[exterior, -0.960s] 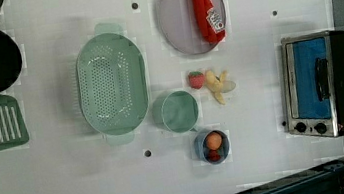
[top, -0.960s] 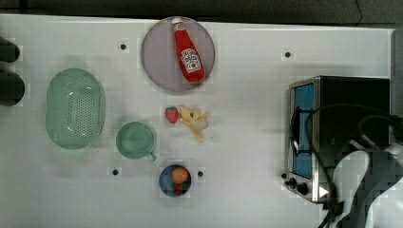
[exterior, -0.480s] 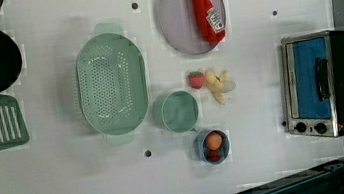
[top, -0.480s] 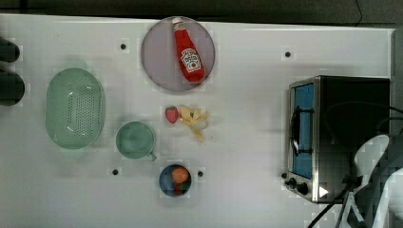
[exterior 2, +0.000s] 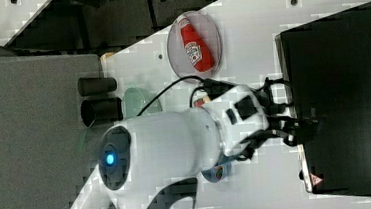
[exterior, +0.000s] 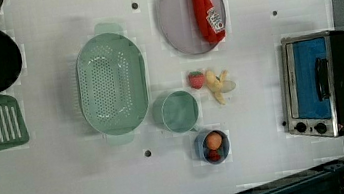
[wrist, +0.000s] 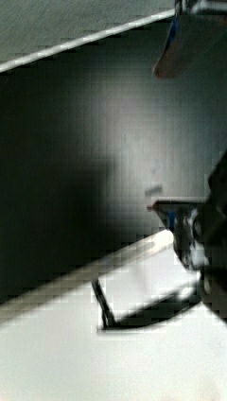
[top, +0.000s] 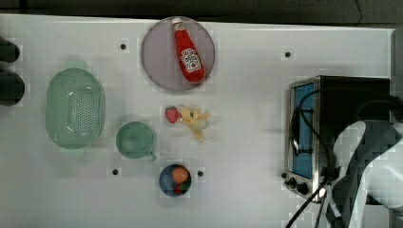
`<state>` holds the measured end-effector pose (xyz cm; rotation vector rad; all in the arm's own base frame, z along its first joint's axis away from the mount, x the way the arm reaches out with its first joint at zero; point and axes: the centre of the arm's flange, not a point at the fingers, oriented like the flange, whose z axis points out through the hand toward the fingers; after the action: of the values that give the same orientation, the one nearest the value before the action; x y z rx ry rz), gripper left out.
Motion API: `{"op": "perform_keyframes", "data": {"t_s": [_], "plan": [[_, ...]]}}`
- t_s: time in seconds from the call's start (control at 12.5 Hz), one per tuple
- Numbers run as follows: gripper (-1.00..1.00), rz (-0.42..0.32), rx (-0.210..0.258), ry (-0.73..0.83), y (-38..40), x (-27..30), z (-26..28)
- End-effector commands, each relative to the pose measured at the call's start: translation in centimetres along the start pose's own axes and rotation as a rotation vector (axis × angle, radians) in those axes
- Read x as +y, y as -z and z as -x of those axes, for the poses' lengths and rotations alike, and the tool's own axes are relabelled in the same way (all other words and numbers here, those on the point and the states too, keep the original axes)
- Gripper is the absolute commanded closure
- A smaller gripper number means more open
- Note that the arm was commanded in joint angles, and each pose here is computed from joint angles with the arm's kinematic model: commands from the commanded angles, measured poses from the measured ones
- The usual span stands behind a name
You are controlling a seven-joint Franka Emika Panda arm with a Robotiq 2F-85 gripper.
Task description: Pick banana from table and place on oven.
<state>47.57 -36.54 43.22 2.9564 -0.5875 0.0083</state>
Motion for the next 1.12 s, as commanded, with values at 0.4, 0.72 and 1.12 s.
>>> {"op": "perform_keyframes", "data": {"t_s": [0.4, 0.72, 1.12], "plan": [[-1.0, -0.084, 0.0, -0.065, 13.8, -4.1, 1.8], [-1.0, -0.12, -0.036, -0.315, 20.5, -14.4, 5.2], [-1.0, -0.093, -0.066, -0.548, 23.5, -24.0, 10.2]]}}
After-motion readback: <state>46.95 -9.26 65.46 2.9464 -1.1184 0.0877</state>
